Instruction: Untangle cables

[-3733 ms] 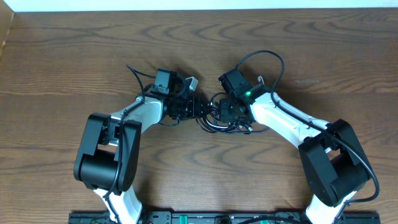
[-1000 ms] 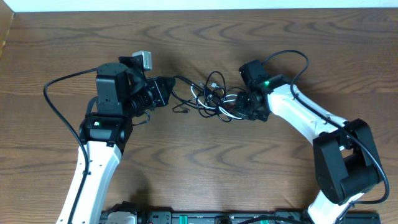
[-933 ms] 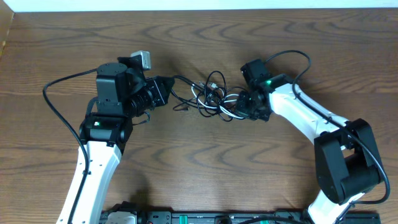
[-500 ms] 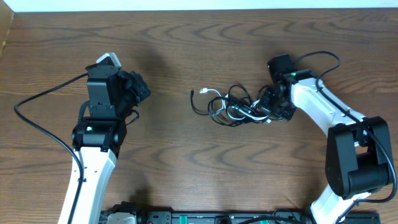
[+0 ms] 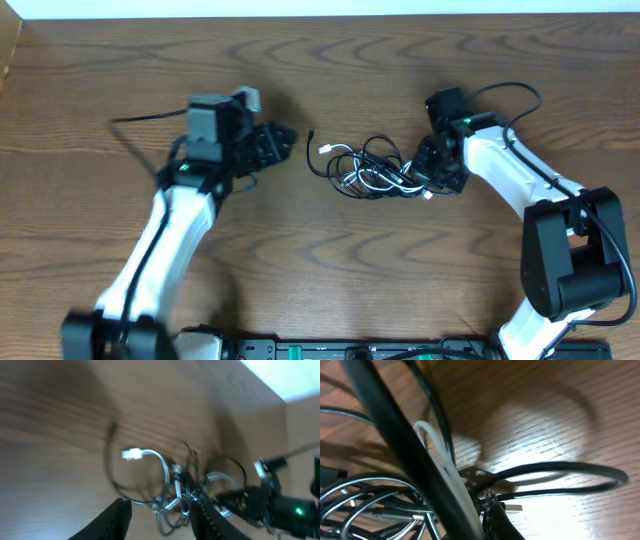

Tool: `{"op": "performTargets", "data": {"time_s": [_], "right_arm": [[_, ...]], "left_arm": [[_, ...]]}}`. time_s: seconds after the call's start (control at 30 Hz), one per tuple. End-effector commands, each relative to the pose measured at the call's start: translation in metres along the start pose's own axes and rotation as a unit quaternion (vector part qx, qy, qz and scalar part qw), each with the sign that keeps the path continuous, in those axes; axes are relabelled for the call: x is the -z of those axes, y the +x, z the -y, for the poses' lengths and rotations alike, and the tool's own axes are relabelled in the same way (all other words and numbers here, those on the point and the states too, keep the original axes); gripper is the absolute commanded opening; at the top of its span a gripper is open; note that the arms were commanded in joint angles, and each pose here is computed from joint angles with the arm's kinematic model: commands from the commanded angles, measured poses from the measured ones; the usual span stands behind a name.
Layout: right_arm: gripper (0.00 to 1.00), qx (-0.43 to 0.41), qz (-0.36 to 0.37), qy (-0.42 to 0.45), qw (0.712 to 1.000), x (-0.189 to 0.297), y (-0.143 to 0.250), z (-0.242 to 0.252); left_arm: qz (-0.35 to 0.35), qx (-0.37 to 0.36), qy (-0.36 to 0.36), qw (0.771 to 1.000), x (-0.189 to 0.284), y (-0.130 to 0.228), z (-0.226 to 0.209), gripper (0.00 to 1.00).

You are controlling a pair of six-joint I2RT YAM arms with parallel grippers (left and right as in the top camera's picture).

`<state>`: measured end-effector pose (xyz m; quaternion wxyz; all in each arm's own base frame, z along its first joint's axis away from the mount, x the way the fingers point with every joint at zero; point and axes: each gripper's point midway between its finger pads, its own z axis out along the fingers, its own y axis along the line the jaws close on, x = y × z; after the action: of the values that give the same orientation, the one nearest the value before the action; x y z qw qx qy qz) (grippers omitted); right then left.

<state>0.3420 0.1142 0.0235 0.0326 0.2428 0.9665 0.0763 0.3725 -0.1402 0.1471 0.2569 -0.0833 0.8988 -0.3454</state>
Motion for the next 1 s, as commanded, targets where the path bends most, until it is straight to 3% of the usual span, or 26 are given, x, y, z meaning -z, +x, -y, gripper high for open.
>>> {"op": "performTargets", "data": {"time_s": [0.0, 0.37, 0.97], "right_arm": [[0.01, 0.006, -0.005, -0.001, 1.0, -0.002, 0.004, -0.001], [0.01, 0.01, -0.006, -0.001, 1.0, -0.002, 0.007, -0.004], [0.01, 0.012, -0.007, -0.002, 1.0, -0.002, 0.008, -0.005]], "left_arm": [[-0.065, -0.012, 0.091, 0.994, -0.022, 0.017, 0.022, 0.5], [-0.1, -0.024, 0.107, 0.989, -0.081, 0.037, 0.009, 0.55], [-0.126, -0.057, 0.086, 0.987, -0.114, 0.071, 0.018, 0.58]]}}
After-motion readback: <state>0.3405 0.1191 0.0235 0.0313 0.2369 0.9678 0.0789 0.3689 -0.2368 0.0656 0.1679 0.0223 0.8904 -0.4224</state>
